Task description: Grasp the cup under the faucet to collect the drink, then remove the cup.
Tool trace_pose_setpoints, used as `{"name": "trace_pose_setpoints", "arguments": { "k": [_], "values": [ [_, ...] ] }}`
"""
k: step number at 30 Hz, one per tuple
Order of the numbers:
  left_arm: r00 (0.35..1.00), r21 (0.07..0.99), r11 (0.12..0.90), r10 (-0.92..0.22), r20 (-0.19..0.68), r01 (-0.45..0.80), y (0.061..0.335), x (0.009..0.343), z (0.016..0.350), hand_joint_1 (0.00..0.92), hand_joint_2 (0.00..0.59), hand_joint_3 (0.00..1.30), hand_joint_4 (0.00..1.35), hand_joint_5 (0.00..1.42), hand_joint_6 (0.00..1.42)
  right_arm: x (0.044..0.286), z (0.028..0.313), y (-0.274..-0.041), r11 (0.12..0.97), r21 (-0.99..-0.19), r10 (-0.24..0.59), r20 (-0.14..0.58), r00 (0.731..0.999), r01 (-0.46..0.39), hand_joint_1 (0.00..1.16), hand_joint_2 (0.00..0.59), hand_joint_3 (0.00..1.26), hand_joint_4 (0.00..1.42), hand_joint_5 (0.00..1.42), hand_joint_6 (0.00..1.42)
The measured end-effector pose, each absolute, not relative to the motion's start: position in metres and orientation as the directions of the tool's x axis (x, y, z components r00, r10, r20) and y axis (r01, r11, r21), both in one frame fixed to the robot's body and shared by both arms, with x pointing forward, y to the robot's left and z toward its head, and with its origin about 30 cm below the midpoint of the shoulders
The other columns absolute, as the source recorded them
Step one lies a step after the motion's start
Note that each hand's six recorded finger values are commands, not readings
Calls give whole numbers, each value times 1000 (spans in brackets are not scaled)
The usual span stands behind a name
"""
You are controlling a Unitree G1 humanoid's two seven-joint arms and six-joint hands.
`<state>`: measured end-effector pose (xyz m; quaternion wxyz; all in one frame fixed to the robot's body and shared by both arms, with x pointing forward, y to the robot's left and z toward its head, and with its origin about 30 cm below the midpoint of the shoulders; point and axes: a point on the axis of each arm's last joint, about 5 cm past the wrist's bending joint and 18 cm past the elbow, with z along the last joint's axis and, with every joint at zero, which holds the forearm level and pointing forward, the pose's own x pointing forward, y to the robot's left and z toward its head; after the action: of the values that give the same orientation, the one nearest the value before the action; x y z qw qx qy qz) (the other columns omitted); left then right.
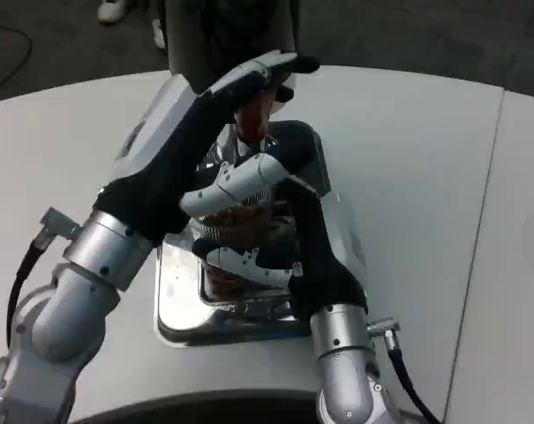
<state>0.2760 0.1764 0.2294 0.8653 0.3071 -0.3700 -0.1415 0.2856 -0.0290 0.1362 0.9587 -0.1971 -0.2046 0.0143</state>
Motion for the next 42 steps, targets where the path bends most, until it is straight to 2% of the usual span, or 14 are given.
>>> {"name": "trace_pose_setpoints", "arguments": {
  "k": [6, 12, 20, 33, 42],
  "values": [
    [699, 539, 836, -447, 559, 103, 180, 277, 227, 0, 89, 246, 89, 244, 237, 285, 138, -29, 922, -382, 106, 390, 915, 56, 866, 151, 638, 737, 974, 988],
    [706, 454, 875, -429, 563, 170, 192, 276, 225, 0, 74, 147, 72, 209, 200, 285, 138, -30, 923, -380, 101, 388, 916, 59, 875, 161, 646, 747, 962, 994],
    [708, 403, 887, -432, 558, 224, 195, 268, 223, 0, 62, 132, 60, 186, 185, 283, 137, -31, 926, -372, 93, 389, 916, 63, 877, 162, 647, 747, 974, 999],
    [673, 417, 880, -452, 586, 227, 193, 253, 233, 0, 52, 124, 64, 178, 180, 277, 134, -32, 931, -359, 87, 388, 917, 64, 884, 165, 647, 747, 974, 1013],
    [673, 474, 869, -434, 599, 138, 196, 241, 237, 0, 50, 131, 67, 166, 166, 274, 133, -33, 933, -355, 89, 389, 917, 60, 889, 166, 647, 747, 974, 1016]
  ]
}}
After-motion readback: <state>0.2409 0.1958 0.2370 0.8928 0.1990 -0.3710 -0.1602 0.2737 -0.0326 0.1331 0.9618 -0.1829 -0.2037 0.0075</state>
